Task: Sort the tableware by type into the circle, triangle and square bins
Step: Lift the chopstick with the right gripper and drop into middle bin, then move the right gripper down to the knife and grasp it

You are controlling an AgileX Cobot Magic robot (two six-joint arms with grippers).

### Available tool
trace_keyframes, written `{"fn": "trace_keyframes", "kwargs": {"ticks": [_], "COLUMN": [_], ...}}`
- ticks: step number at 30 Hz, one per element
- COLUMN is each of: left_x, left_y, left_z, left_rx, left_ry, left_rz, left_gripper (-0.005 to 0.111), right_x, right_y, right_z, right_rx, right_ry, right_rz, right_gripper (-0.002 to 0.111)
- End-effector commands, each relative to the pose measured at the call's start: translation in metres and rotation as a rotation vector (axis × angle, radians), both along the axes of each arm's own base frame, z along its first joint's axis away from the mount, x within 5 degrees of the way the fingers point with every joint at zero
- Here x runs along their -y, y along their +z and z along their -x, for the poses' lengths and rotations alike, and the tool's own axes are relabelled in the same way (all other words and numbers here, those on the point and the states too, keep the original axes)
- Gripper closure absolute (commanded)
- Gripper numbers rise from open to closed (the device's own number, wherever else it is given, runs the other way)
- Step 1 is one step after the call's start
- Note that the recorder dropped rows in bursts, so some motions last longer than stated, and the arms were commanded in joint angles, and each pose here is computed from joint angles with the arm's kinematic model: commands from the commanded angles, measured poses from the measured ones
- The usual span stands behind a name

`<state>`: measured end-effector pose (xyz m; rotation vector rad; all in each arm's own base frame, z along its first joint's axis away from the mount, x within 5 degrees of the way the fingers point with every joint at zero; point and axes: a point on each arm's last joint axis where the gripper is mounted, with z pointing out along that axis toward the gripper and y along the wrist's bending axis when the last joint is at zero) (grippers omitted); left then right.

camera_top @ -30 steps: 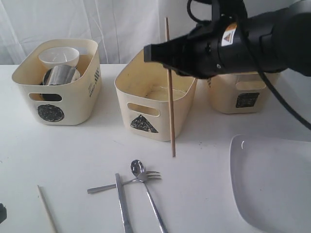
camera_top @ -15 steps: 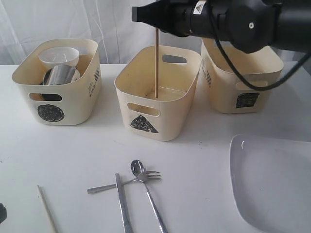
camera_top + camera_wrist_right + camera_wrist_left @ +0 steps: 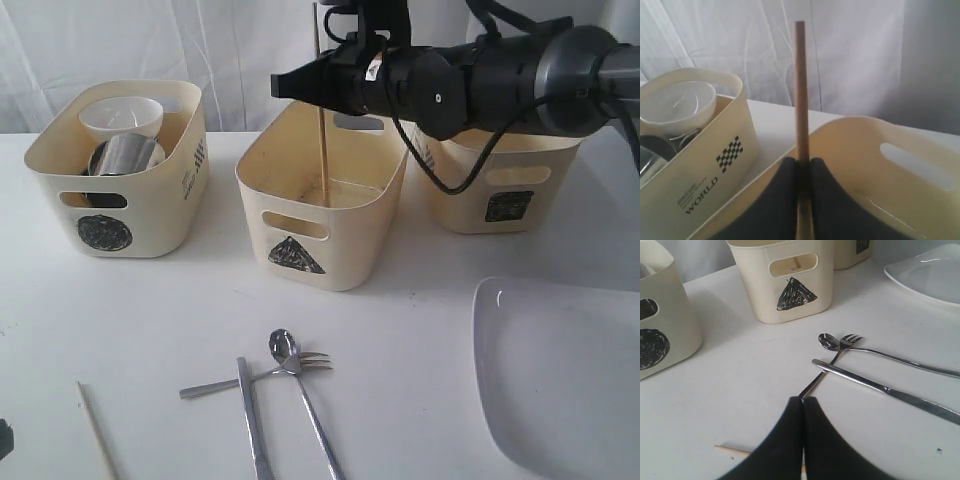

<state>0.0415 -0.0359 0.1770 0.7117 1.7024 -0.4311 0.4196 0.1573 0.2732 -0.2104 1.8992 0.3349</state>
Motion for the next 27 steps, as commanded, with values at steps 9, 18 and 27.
{"fn": "trace_keyframes", "kwargs": {"ticks": [9,18,27], "left_x": [0.000,0.000,0.000], "left_y": [-0.001,-0.001,-0.001], "left_z": [0.000,0.000,0.000], "left_rx": [-0.007,-0.007,-0.007], "left_ry": [-0.004,-0.004,-0.004], "left_rz": [0.009,0.009,0.009], "left_gripper": [0.107,0.107,0.107], "right_x": [0.014,0.024,0.011], "right_y": [0.059,0.104,0.067], "right_z": [0.039,0.114,0.154], "right_rx": [-0.048,-0.092,-0.395], "right_ry": [0.016,0.073,0.111], "right_rz": [0.053,0.084,0.117], "right_gripper": [0.079,0.079,0.079]}}
